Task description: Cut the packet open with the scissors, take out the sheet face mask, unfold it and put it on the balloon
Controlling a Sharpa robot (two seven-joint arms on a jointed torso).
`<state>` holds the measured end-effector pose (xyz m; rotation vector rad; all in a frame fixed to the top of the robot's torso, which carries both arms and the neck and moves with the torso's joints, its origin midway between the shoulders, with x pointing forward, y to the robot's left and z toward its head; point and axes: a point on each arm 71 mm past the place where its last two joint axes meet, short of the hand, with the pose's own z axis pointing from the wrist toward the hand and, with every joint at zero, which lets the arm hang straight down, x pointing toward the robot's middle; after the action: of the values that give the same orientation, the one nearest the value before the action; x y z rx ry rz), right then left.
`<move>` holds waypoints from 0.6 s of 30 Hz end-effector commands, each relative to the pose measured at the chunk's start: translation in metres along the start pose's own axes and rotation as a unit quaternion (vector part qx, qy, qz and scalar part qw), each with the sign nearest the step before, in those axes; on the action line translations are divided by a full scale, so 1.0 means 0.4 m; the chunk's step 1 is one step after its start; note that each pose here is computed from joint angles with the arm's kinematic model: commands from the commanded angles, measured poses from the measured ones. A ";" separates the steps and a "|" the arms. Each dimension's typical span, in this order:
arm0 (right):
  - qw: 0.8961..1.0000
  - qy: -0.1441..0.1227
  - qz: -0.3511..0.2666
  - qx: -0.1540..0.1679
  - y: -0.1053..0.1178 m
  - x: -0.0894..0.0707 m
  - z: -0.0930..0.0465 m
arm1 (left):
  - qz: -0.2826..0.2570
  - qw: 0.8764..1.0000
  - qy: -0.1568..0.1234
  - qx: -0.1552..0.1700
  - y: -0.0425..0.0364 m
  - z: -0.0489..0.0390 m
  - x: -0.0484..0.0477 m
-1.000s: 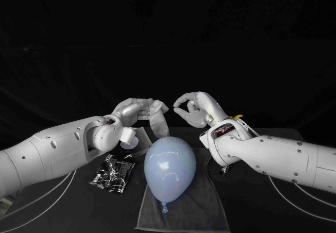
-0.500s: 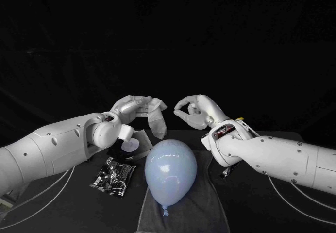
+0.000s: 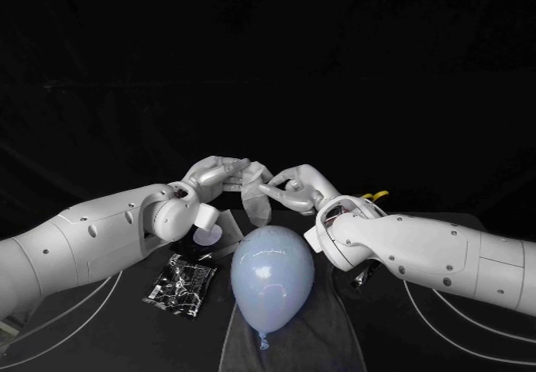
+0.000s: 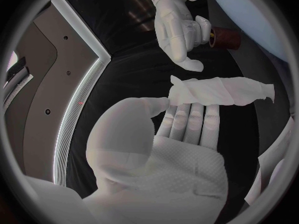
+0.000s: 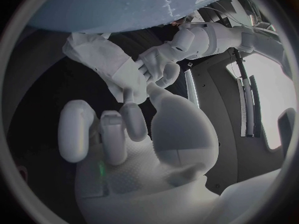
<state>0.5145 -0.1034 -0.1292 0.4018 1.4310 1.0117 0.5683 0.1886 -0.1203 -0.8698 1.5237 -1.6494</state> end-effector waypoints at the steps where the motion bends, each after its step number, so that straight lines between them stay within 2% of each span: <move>1: 0.995 0.039 0.055 0.076 -0.022 0.019 0.002 | 0.024 1.000 -0.003 0.011 -0.006 0.005 0.010; 7: 0.991 0.031 0.088 0.093 -0.022 0.021 0.001 | 0.040 0.999 -0.008 0.014 -0.001 0.012 0.019; 18: 0.992 -0.003 0.100 0.081 -0.018 0.000 -0.002 | 0.061 0.998 -0.011 0.017 0.007 0.013 0.025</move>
<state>0.5162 -0.1062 -0.1373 0.6524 1.5291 1.0430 0.5680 0.1785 -0.1250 -0.8016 1.5235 -1.5821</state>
